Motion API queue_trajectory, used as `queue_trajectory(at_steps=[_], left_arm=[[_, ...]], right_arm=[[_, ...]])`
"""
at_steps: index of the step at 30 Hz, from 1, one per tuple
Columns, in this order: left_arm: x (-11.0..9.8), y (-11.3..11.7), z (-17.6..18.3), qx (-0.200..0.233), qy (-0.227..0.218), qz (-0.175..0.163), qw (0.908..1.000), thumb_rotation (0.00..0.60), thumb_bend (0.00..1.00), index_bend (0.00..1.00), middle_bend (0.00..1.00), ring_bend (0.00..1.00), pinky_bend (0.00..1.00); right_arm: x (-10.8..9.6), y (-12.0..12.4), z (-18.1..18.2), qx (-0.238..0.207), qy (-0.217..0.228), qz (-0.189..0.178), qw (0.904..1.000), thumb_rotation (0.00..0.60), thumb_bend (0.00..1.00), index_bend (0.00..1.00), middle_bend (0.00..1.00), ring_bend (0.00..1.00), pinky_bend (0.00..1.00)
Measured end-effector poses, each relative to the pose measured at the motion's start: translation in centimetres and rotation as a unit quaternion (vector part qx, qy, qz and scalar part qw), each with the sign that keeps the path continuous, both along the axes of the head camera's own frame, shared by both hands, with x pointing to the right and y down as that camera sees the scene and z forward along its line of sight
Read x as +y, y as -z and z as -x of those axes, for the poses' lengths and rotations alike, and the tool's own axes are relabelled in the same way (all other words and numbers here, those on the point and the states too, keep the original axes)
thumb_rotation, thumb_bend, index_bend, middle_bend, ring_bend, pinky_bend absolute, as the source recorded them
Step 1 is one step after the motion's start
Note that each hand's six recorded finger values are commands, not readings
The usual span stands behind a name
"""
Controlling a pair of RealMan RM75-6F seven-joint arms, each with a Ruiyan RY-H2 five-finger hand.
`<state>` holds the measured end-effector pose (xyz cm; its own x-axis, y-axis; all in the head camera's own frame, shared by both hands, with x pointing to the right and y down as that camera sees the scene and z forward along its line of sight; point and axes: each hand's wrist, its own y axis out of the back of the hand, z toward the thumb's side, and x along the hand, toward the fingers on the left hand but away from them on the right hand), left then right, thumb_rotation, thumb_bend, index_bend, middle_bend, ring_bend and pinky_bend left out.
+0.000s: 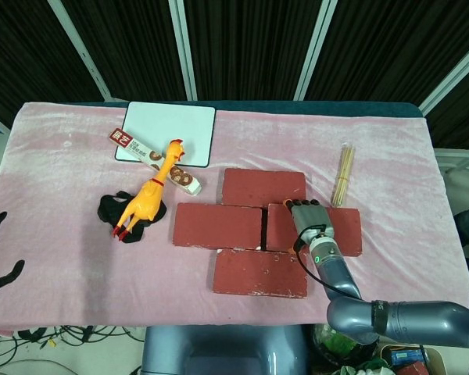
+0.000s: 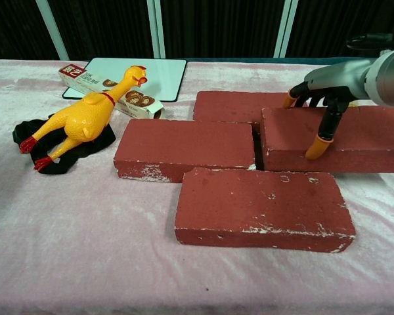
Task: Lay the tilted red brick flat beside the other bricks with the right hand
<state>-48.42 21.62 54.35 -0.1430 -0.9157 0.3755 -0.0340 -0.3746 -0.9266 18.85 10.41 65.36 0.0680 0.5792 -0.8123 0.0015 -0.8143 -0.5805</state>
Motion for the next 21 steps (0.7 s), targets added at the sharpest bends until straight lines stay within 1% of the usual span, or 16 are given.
queue_trajectory(at_steps=[11,21], left_arm=[[0.0,0.0,0.0,0.0,0.003,0.0,1.0,0.6,0.25,0.09,0.03,0.0,0.0],[0.0,0.0,0.1,0.0,0.004,0.001,1.0,0.6,0.25,0.09,0.03,0.0,0.0]], right_arm=[[-0.1,-0.3,0.5,0.004,-0.001,0.003,1.0,0.6,0.01,0.28,0.3,0.22,0.1],[0.1,-0.4,1.3,-0.006,-0.002,0.01,0.9999,0.6,0.01,0.28,0.29,0.22,0.1]])
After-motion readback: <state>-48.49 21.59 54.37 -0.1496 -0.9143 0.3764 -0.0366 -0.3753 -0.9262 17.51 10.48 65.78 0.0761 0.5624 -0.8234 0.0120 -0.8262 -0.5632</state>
